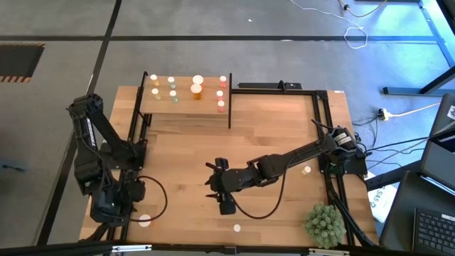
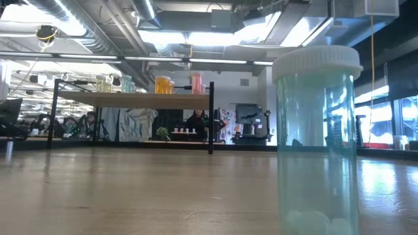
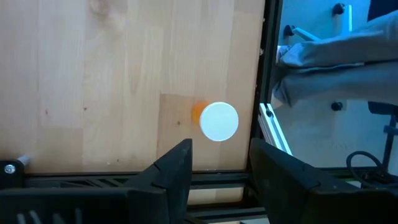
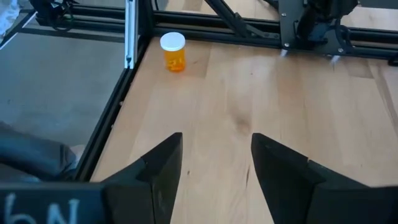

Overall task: Pick and place medicine bottles onto shelf by color
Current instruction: Put the orange pill bottle on the shelf aligned with the orange pill bottle on the shelf

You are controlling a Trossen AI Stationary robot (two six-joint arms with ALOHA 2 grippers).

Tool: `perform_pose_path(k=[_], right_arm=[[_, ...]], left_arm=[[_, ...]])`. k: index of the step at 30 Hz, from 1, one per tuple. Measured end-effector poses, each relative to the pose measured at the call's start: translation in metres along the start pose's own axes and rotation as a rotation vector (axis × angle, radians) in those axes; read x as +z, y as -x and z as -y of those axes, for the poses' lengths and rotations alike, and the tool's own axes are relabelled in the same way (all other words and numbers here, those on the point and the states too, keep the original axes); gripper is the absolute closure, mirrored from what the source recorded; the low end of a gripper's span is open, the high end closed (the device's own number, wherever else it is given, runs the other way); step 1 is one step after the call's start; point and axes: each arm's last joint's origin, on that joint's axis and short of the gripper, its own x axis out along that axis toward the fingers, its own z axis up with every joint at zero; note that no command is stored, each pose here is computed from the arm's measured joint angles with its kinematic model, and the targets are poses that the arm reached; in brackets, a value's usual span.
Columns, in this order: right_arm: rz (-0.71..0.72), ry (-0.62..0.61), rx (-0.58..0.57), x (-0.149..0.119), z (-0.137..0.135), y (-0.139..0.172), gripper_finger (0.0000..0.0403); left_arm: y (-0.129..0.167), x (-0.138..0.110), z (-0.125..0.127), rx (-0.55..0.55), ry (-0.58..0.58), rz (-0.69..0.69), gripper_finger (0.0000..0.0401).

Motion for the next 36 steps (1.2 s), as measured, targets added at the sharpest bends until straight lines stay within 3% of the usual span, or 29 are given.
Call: perform_pose_path(k=[25,31,36], right_arm=[[-0.004,0.0,0.002,-0.0005,-0.0001,-0.0001,0.0208],[-0.004,0.0,0.002,-0.0006,0.0,-0.0002,0.0208],[-0.004,0.0,0.002,-0.0007,0.0,-0.0002,0.0208]], left_arm=[[-0.0027,0.002,0.0005,0.03,0.027,0.073,0.0243],[-0.0034,0.0016,-0.0024,0.073,-0.037,0.082,0.0221],[-0.0033,0.0018,-0.0026,0.074,-0.027,0.086,0.0179]])
